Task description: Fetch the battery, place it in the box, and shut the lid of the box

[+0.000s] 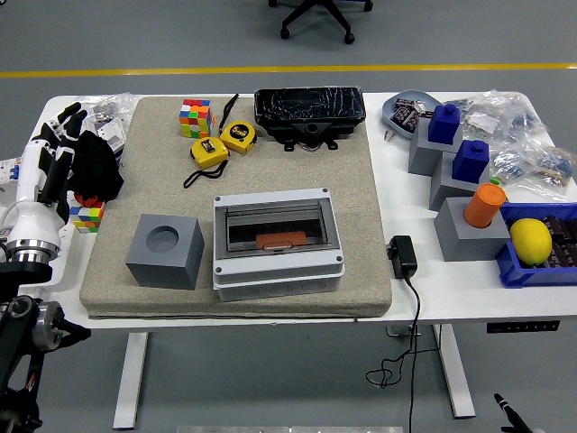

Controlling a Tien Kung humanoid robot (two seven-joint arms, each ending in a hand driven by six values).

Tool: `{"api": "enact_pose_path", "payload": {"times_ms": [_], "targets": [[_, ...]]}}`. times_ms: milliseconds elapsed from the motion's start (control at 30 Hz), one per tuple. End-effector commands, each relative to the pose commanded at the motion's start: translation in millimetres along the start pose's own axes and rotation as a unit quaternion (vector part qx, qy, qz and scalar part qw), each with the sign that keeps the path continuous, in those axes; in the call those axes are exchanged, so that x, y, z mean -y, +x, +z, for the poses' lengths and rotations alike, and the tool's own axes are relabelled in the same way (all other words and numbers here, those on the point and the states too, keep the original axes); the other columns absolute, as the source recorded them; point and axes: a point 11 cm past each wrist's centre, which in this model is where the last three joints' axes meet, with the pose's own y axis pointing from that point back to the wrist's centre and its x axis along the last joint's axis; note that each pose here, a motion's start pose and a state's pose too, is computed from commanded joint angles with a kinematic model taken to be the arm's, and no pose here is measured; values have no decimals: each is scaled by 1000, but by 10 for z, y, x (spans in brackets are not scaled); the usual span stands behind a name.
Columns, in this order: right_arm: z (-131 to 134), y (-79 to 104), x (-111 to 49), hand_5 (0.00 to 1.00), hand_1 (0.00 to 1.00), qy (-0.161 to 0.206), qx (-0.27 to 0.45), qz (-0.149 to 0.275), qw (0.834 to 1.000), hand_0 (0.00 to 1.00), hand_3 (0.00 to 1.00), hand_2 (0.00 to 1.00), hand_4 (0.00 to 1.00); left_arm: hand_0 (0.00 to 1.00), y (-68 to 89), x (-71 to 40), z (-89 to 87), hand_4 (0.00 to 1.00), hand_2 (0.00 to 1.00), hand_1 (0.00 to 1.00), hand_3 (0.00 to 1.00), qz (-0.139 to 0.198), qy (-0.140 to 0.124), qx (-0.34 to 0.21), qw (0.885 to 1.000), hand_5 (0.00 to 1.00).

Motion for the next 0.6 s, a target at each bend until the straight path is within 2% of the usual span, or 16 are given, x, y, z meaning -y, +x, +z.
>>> {"api": "enact_pose_path", "payload": {"times_ms": [600], "targets": [[7,20,1,998,823,-1,-1,1,1000,986,790,763,998,998,4,0,-19,998,864,979,830,-4,2,1,1000,749]]}}
